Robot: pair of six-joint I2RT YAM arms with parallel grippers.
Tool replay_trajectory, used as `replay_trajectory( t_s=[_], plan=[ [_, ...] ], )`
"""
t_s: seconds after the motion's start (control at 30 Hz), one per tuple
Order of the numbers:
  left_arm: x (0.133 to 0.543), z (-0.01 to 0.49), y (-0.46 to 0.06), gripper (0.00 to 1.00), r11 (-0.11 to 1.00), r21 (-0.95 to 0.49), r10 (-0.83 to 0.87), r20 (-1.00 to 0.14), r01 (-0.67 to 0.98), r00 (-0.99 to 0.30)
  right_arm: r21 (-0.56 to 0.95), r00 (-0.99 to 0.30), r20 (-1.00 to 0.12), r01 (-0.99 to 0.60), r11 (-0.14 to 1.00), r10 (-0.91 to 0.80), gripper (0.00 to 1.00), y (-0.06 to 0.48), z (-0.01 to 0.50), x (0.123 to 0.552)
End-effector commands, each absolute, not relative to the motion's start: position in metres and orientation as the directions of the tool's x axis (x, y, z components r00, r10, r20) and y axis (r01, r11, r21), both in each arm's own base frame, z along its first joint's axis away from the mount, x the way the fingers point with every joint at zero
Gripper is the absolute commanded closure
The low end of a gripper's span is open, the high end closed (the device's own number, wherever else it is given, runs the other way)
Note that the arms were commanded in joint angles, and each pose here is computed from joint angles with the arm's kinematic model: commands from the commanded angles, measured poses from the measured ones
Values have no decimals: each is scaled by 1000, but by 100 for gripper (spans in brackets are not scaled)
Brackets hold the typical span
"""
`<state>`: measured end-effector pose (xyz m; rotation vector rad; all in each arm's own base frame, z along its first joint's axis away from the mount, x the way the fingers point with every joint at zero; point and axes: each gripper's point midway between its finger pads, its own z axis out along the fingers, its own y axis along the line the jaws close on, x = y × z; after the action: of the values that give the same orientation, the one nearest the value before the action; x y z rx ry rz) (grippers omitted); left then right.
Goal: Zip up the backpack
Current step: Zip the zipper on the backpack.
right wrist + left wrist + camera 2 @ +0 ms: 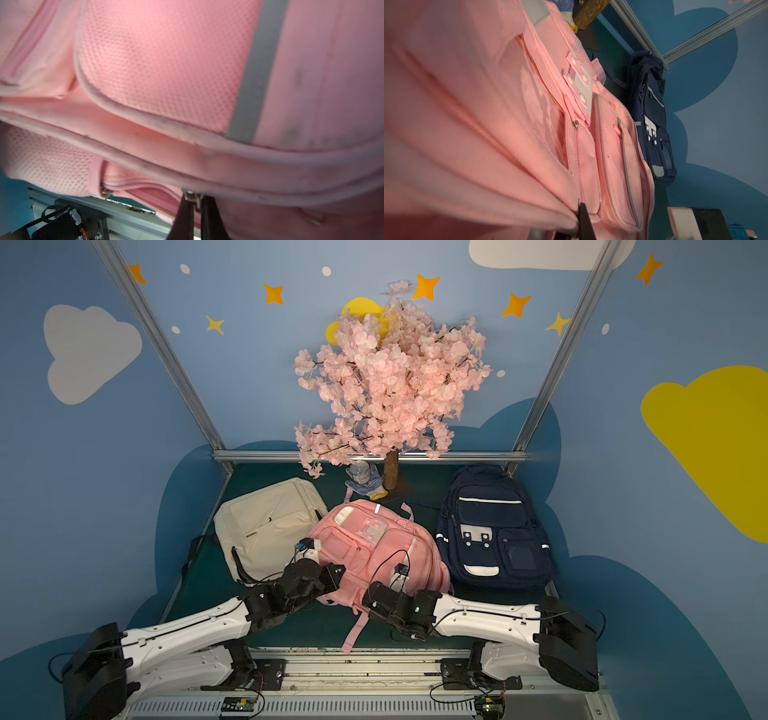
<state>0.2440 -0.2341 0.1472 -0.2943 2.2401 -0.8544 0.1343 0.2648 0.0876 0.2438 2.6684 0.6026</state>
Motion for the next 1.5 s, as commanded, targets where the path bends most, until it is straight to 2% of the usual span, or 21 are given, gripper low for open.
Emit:
replay_trajectory(
  t_s=[0.0, 0.2, 0.43, 0.5, 0.6, 0.7, 0.97, 1.17, 1.47],
  plan=[
    [268, 182, -210, 97, 810, -580, -399, -655, 87, -641, 255, -898, -389, 111, 961, 207, 100, 202, 66, 127],
    [296, 199, -184, 97, 813, -577, -401, -657, 84, -638, 303, -860, -438, 133, 944, 262, 100, 176, 71, 130],
    [318, 183, -192, 93, 803, -591, -365, -595, 81, -716, 390, -844, -521, -102, 915, 128, 100, 237, 109, 145],
    [319, 171, -193, 85, 805, -591, -359, -565, 61, -743, 416, -848, -524, -177, 892, 76, 100, 268, 117, 146],
    [310, 151, -187, 64, 817, -576, -361, -517, 4, -776, 434, -855, -519, -261, 862, 3, 100, 306, 118, 143],
    [288, 133, -176, 49, 819, -570, -381, -458, -64, -803, 438, -846, -528, -344, 830, -72, 100, 337, 118, 135],
    [219, 125, -178, 37, 711, -697, -478, -385, -91, -789, 412, -815, -535, -480, 775, -221, 100, 380, 111, 113],
    [208, 121, -193, 41, 698, -711, -459, -362, -77, -812, 423, -810, -541, -495, 759, -227, 100, 385, 112, 111],
    [211, 100, -204, 65, 711, -694, -449, -326, -112, -832, 434, -786, -573, -533, 726, -234, 100, 390, 125, 107]
  ],
)
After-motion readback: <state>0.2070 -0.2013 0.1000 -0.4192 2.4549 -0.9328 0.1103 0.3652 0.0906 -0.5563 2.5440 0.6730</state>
